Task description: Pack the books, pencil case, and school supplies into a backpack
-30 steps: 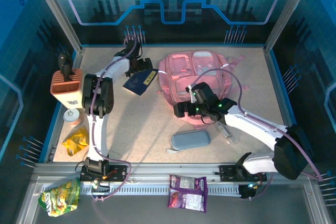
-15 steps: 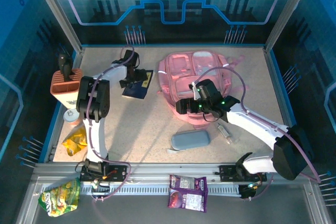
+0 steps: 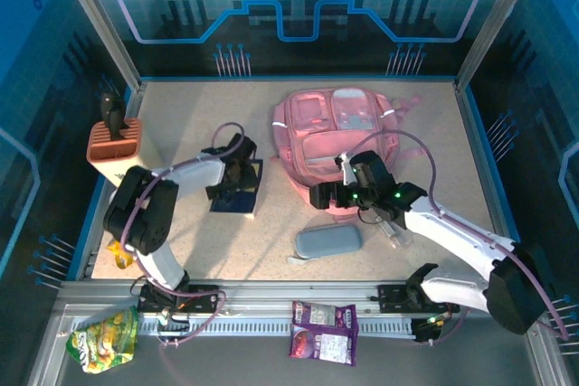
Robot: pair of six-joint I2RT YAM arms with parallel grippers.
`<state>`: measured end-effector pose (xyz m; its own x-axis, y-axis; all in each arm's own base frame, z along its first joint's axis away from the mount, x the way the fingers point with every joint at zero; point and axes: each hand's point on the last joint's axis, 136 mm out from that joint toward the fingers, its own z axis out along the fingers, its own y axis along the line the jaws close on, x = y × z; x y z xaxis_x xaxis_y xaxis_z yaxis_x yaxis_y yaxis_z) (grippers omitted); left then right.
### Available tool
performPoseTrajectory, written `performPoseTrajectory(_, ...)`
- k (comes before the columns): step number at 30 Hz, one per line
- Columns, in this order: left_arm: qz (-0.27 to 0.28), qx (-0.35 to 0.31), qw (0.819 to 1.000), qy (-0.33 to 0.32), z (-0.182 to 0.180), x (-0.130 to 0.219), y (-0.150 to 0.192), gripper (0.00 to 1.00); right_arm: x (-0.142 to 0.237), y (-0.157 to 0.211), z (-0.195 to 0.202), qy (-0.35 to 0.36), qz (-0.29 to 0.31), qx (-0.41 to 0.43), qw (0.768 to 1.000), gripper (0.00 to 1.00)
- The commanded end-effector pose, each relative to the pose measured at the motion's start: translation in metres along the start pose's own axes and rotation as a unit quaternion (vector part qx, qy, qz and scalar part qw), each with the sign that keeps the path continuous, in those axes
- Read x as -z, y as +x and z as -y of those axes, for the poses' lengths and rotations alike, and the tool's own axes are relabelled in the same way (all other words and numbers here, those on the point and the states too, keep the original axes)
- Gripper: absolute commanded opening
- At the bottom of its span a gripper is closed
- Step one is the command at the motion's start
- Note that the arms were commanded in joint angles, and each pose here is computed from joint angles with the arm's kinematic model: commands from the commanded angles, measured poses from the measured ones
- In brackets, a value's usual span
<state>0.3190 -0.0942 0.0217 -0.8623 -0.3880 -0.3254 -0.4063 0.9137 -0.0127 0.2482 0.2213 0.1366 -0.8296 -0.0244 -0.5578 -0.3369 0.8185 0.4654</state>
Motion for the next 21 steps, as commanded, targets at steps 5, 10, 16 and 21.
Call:
performPoseTrajectory(5,0.001,0.076,0.997,0.015,-0.017,0.033,0.049,0.99,0.01,0.034,0.008,-0.013,-0.03,-0.014,0.999,1.0)
performPoseTrajectory(10,0.027,0.064,0.997,0.043,-0.026,0.062,0.043,0.99,0.013,0.045,-0.003,-0.032,-0.047,-0.006,0.998,1.0)
performPoseTrajectory(16,-0.001,0.053,0.995,0.09,-0.041,0.06,0.052,0.99,0.011,0.048,0.001,0.027,-0.063,0.009,0.998,1.0)
performPoseTrajectory(21,-0.033,0.04,0.992,0.117,-0.039,0.047,0.057,0.99,0.0,0.053,-0.011,0.005,-0.086,0.015,0.996,1.0)
